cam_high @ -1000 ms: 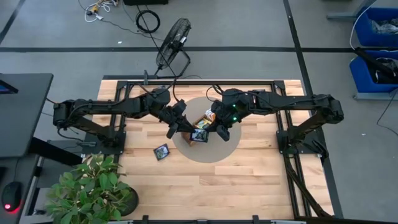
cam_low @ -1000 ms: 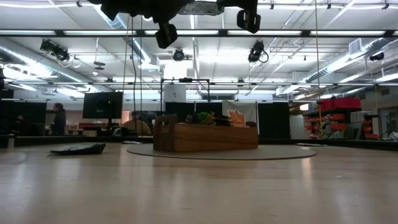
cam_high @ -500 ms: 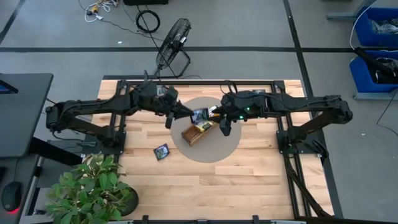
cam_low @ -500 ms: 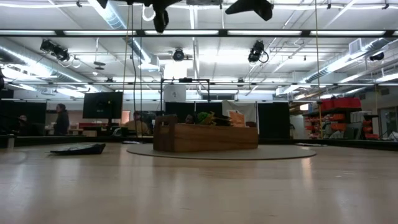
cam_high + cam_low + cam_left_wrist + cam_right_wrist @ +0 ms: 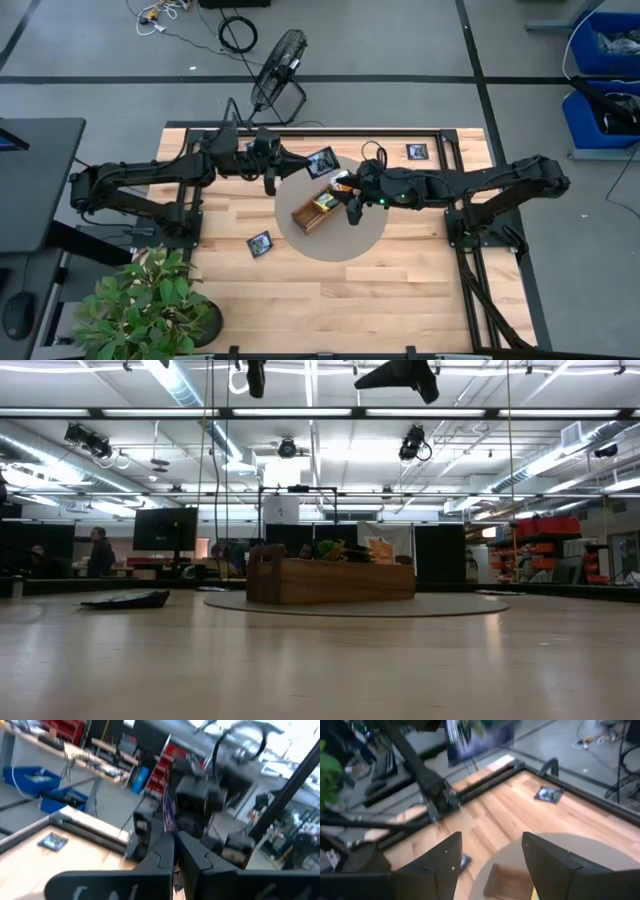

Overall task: Pick & Place Tea
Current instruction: Put the black tea bag into the left section of the wooden organizer

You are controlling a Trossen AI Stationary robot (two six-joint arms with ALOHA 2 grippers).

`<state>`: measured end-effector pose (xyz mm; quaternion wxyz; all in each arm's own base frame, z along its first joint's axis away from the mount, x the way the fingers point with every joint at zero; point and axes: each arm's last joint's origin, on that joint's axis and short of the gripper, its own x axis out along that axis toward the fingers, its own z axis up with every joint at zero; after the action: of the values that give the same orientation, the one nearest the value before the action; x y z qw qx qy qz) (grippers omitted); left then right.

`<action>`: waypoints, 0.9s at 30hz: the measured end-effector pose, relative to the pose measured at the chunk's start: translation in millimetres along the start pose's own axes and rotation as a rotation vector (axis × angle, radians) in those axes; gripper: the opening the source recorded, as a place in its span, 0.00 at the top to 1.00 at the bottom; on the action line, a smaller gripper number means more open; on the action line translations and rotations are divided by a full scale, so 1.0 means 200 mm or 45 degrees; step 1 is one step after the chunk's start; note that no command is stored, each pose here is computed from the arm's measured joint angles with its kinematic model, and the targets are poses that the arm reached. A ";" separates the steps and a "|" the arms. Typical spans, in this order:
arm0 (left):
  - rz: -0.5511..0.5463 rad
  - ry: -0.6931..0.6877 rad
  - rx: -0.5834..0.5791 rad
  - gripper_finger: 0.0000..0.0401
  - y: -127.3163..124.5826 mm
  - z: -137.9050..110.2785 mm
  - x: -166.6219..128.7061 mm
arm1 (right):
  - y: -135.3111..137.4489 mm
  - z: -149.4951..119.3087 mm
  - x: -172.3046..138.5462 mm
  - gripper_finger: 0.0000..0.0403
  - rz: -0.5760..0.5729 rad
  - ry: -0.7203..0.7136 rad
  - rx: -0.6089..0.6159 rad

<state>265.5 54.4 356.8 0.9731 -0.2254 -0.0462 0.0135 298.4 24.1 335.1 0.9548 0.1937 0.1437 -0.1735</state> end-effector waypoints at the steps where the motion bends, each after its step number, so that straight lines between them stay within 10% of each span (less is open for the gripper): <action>1: -0.014 -0.039 0.004 0.98 0.00 0.00 -0.01 | 0.00 -0.01 -0.01 0.46 -0.003 -0.032 0.008; 12: -0.054 -0.373 -0.149 0.98 0.01 -0.13 -0.11 | -0.06 -0.05 -0.08 0.49 0.139 -0.468 0.244; 27: -0.085 -0.389 -0.169 0.98 -0.05 -0.24 -0.04 | -0.06 -0.04 0.03 0.49 0.294 -0.522 0.330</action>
<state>262.6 23.9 317.4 0.9376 -0.2828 -0.2020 0.0124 296.3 15.0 322.1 0.9447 0.2903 -0.0990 -0.1160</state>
